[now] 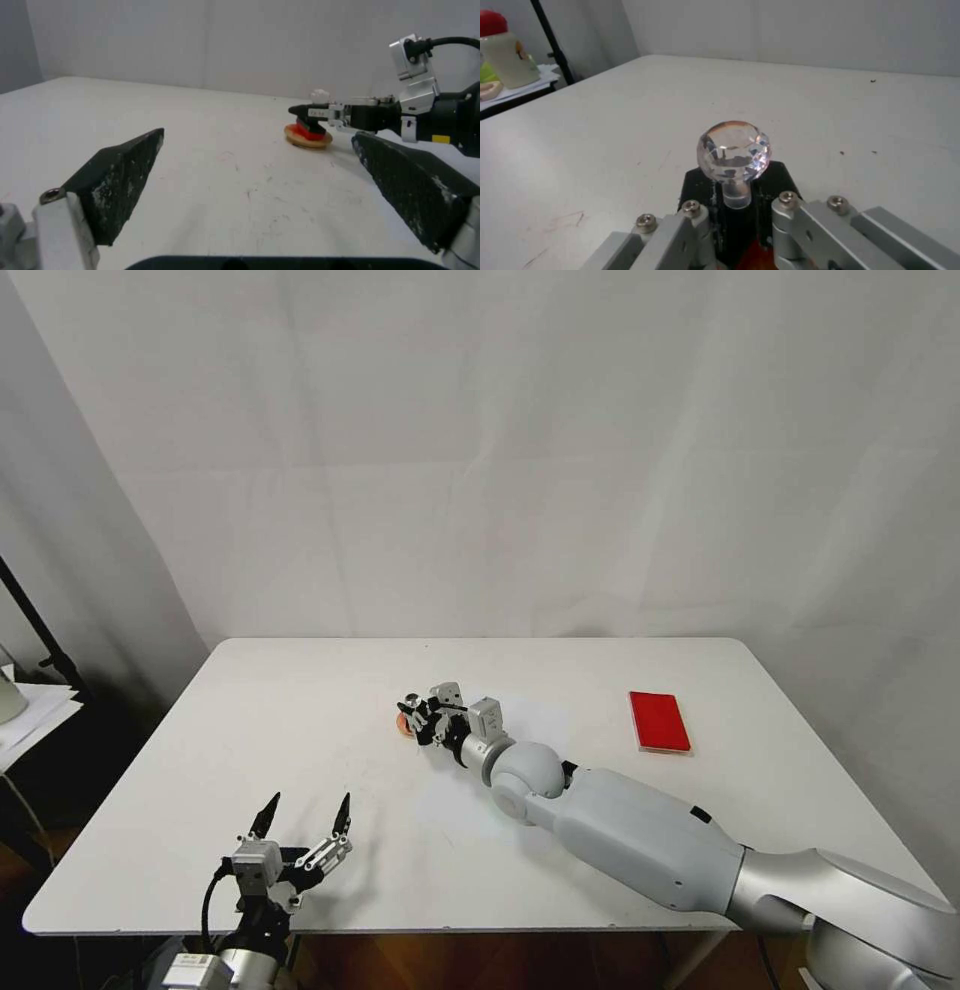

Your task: Pick up the stamp from the ink pad and place it onto another ink pad.

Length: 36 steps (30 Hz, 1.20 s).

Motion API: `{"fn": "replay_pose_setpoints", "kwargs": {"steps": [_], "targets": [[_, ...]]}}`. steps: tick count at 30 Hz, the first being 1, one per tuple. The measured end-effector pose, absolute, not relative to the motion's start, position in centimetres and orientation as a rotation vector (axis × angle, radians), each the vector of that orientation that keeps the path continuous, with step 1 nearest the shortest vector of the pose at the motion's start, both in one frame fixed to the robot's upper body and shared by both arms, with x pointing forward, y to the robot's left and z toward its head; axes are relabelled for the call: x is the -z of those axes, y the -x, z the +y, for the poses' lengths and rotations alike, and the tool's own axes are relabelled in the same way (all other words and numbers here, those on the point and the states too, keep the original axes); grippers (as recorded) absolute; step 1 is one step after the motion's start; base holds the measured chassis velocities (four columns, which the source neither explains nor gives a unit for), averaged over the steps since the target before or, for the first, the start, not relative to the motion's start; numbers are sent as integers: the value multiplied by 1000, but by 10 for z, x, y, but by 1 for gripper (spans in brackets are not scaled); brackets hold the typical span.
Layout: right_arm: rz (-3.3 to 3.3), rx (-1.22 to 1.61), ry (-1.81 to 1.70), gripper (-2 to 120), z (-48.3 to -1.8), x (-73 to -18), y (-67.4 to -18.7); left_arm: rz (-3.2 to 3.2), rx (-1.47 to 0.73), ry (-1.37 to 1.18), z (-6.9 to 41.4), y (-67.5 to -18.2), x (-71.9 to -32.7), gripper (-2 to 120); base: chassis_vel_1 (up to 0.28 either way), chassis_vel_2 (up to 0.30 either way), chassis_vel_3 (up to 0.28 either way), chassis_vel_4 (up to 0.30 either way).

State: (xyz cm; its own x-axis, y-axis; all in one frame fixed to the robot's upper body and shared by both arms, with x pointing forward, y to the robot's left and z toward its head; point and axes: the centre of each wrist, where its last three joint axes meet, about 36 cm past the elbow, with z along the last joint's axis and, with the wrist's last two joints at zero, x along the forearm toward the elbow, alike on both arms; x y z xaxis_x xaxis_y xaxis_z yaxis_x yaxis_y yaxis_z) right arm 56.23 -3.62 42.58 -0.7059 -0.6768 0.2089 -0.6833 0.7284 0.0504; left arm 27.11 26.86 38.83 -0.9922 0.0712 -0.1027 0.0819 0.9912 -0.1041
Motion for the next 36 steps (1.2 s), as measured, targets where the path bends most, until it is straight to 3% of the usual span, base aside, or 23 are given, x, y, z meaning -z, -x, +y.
{"fn": "replay_pose_setpoints", "kwargs": {"steps": [12,24,30,36], "targets": [[-2734,-46,-1048,49,-35,-426,-559,3036,165,-117,269,-271,-388,100,0,0,0,0],[-2741,-45,-1049,97,-38,-431,-555,3036,165,-117,269,-271,-388,100,0,0,0,0],[-2732,-77,-1071,107,-55,-436,-537,3036,165,-117,269,-271,-388,100,0,0,0,0],[-2757,-271,-1171,114,-107,-446,-493,3036,165,-117,269,-271,-388,100,0,0,0,0]]}}
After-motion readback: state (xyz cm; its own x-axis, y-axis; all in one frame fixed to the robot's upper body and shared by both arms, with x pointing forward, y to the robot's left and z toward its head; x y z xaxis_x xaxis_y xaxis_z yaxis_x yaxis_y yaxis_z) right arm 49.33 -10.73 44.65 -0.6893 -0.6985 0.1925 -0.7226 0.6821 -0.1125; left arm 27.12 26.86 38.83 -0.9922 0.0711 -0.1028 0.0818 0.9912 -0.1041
